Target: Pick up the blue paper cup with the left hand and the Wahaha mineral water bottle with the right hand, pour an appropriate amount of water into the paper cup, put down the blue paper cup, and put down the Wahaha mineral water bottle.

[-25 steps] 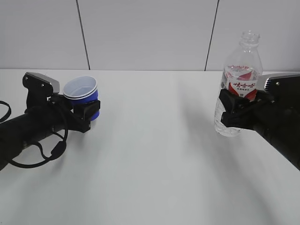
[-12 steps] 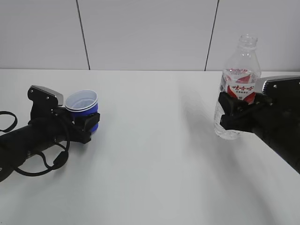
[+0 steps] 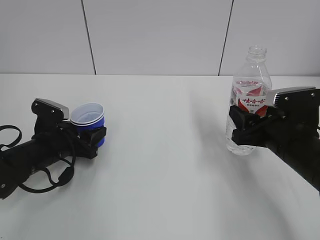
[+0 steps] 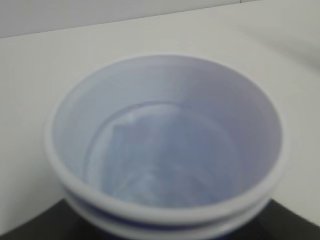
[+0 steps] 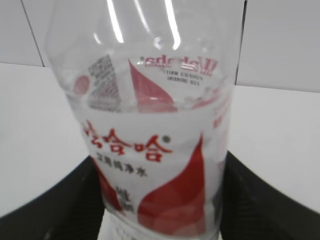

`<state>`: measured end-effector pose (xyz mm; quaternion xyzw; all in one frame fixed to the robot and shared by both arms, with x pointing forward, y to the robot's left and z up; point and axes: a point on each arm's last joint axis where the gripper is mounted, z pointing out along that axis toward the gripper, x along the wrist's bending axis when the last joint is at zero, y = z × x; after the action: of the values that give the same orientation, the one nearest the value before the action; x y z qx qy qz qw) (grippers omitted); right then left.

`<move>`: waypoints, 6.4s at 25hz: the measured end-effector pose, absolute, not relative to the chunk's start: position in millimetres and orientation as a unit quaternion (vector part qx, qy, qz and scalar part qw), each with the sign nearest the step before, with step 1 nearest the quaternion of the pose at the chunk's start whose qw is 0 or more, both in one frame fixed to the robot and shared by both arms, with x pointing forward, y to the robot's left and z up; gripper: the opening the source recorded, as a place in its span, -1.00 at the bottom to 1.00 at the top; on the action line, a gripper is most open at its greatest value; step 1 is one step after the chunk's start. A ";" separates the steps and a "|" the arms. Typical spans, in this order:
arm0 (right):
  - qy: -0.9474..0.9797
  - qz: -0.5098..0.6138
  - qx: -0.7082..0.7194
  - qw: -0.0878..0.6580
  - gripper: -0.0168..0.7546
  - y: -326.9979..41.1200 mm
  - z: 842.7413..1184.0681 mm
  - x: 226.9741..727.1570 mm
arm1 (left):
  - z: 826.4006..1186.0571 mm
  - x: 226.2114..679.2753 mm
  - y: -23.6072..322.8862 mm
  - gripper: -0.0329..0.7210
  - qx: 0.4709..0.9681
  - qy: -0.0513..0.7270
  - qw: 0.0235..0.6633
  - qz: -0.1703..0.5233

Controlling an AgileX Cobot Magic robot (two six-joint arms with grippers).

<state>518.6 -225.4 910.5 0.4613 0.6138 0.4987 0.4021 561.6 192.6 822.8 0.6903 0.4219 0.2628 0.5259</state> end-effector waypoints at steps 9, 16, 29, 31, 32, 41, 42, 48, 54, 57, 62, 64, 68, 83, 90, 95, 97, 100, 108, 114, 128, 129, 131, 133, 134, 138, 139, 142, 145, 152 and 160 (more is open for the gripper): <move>0.617 0.500 0.457 0.400 0.21 -224.4 910.5 518.3 | 816.8 562.2 193.8 0.21 0.682 0.422 0.531 0.274; 0.617 0.500 0.457 0.400 0.21 -224.4 910.5 518.3 | 813.8 572.6 191.2 0.21 0.677 0.417 0.538 0.280; 0.617 0.500 0.457 0.400 0.21 -224.4 910.5 518.3 | 806.9 579.2 191.2 0.21 0.663 0.420 0.547 0.291; 0.617 0.500 0.457 0.400 0.21 -224.4 910.5 518.3 | 806.1 579.2 191.2 0.21 0.664 0.421 0.546 0.290; 0.619 0.501 0.455 0.399 0.21 -224.0 910.5 518.2 | 806.3 579.7 191.3 0.21 0.663 0.421 0.546 0.291; 0.624 0.503 0.448 0.397 0.21 -222.6 910.5 517.8 | 803.8 579.1 191.5 0.36 0.667 0.424 0.540 0.288; 0.624 0.503 0.448 0.397 0.21 -222.6 910.5 517.8 | 801.7 578.7 191.9 0.39 0.671 0.428 0.534 0.285; 0.624 0.503 0.448 0.397 0.21 -222.6 910.5 517.8 | 797.9 577.7 192.3 0.46 0.677 0.431 0.526 0.281; 0.624 0.503 0.448 0.397 0.21 -222.6 910.5 517.8 | 797.9 577.7 192.3 0.53 0.677 0.431 0.526 0.281; 0.624 0.503 0.448 0.396 0.21 -222.6 910.5 517.8 | 797.9 577.5 192.0 0.63 0.678 0.430 0.527 0.280; 0.624 0.503 0.447 0.396 0.21 -222.4 910.3 517.7 | 796.5 572.6 193.4 0.67 0.678 0.432 0.525 0.278; 0.624 0.503 0.448 0.396 0.21 -222.4 910.3 517.7 | 796.2 568.3 195.4 0.67 0.677 0.439 0.521 0.278; 0.624 0.503 0.448 0.396 0.21 -222.4 910.3 517.7 | 799.8 560.7 201.4 0.67 0.682 0.443 0.501 0.297; 0.622 0.505 0.451 0.394 0.21 -222.4 910.3 517.7 | 847.3 508.9 218.9 0.65 0.690 0.455 0.473 0.307; 0.618 0.509 0.456 0.389 0.21 -222.4 910.3 517.7 | 886.8 484.0 223.9 0.65 0.675 0.432 0.501 0.327; 0.616 0.511 0.459 0.386 0.21 -222.4 910.3 517.7 | 915.8 463.9 228.1 0.54 0.640 0.436 0.541 0.328; 0.616 0.511 0.459 0.386 0.21 -222.4 910.3 517.7 | 928.6 457.7 229.2 0.40 0.627 0.428 0.559 0.335; 0.614 0.512 0.462 0.384 0.21 -222.4 910.3 517.7 | 950.5 448.5 229.6 0.31 0.604 0.408 0.592 0.344; 0.610 0.515 0.467 0.380 0.21 -222.4 910.3 517.7 | 1000.6 421.0 238.0 0.39 0.562 0.400 0.629 0.358; 0.606 0.518 0.472 0.376 0.21 -222.4 910.3 517.7 | 1034.4 395.4 250.3 0.41 0.557 0.418 0.610 0.378; 0.604 0.520 0.474 0.374 0.21 -222.4 910.3 517.7 | 1109.7 304.7 300.5 0.40 0.582 0.556 0.440 0.399; 0.604 0.520 0.474 0.374 0.21 -222.4 910.3 517.7 | 1115.3 296.2 304.0 0.39 0.584 0.558 0.430 0.403; 0.604 0.520 0.475 0.373 0.21 -222.4 910.3 517.7 | 1123.7 276.6 311.4 0.39 0.591 0.562 0.408 0.409; 0.604 0.520 0.475 0.373 0.21 -222.4 910.3 517.7 | 1129.5 259.4 317.3 0.39 0.598 0.560 0.394 0.417; 0.604 0.520 0.475 0.373 0.21 -222.4 910.3 517.7 | 1131.4 250.6 320.2 0.39 0.600 0.560 0.389 0.420; 0.604 0.520 0.475 0.373 0.21 -222.4 910.3 517.7 | 1123.9 224.1 328.8 0.39 0.616 0.563 0.358 0.418; 0.604 0.520 0.475 0.373 0.21 -222.4 910.3 517.7 | 1120.7 218.4 330.6 0.39 0.619 0.566 0.353 0.416; 0.604 0.520 0.475 0.373 0.21 -222.4 910.3 517.7 | 1115.1 202.6 334.9 0.39 0.611 0.562 0.361 0.424; 0.604 0.520 0.475 0.373 0.21 -222.4 910.3 517.7 | 1111.7 192.3 337.2 0.39 0.608 0.564 0.366 0.423; 0.604 0.522 0.472 0.373 0.21 -222.0 910.8 518.1 | 1096.3 200.4 326.0 0.39 0.636 0.563 0.376 0.370; 0.604 0.522 0.473 0.373 0.21 -222.0 910.3 518.1 | 1059.9 227.5 314.3 0.39 0.661 0.564 0.365 0.335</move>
<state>518.1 -222.0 910.3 0.4726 0.6045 0.5216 0.3731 227.5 314.3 1059.9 0.6605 0.5639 0.3349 0.3655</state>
